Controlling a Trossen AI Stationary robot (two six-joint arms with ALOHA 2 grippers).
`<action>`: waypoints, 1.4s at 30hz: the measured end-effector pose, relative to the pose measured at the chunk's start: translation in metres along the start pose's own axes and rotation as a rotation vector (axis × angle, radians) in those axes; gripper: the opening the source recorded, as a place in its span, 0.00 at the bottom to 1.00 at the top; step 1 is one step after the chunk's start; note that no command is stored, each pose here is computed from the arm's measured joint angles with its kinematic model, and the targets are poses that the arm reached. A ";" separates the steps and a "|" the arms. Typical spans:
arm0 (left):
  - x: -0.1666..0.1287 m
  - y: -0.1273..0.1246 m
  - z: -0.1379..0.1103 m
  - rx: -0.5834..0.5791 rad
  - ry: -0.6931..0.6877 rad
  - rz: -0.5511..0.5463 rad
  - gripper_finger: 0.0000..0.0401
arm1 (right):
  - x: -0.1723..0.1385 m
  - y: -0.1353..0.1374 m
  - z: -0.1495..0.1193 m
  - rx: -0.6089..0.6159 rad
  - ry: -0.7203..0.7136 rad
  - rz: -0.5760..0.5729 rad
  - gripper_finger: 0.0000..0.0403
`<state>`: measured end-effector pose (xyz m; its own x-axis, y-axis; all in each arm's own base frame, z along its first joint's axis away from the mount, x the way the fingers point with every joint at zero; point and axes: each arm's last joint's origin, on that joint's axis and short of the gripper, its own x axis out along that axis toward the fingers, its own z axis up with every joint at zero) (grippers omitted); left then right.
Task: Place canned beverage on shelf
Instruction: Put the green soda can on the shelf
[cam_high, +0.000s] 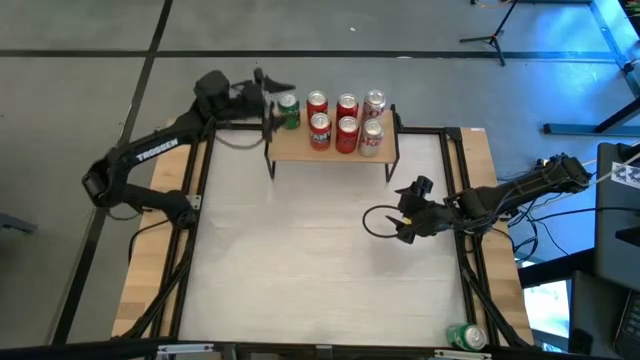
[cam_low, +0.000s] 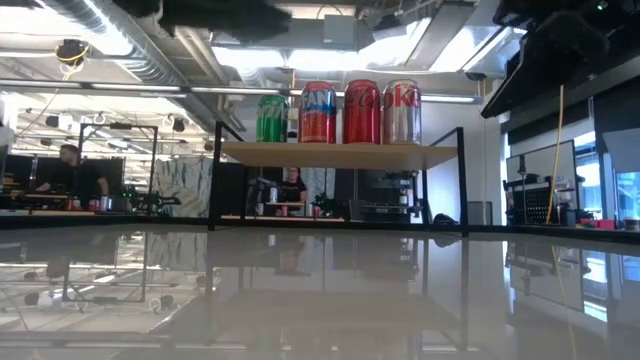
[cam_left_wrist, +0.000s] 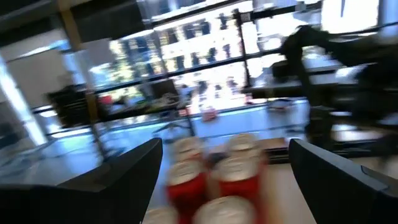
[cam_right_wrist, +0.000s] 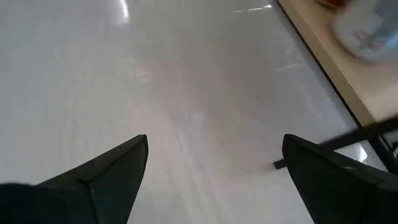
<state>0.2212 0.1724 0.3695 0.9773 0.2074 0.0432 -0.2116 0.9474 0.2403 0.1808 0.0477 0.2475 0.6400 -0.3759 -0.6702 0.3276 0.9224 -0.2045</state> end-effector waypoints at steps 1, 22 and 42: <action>0.001 -0.010 0.004 -0.003 -0.003 -0.037 0.85 | -0.001 0.000 0.001 -0.021 0.000 0.011 0.91; 0.026 -0.198 -0.007 -0.068 0.397 -0.401 0.85 | -0.020 0.023 0.008 -0.025 0.053 0.439 0.91; 0.022 -0.366 -0.044 -0.117 0.448 -0.563 0.85 | -0.087 0.087 0.029 0.131 0.145 0.581 0.91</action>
<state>0.3194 -0.1590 0.2398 0.8465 -0.2626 -0.4632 0.2978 0.9546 0.0030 0.1738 0.1582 0.3088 0.6413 0.2094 -0.7381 0.0419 0.9510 0.3063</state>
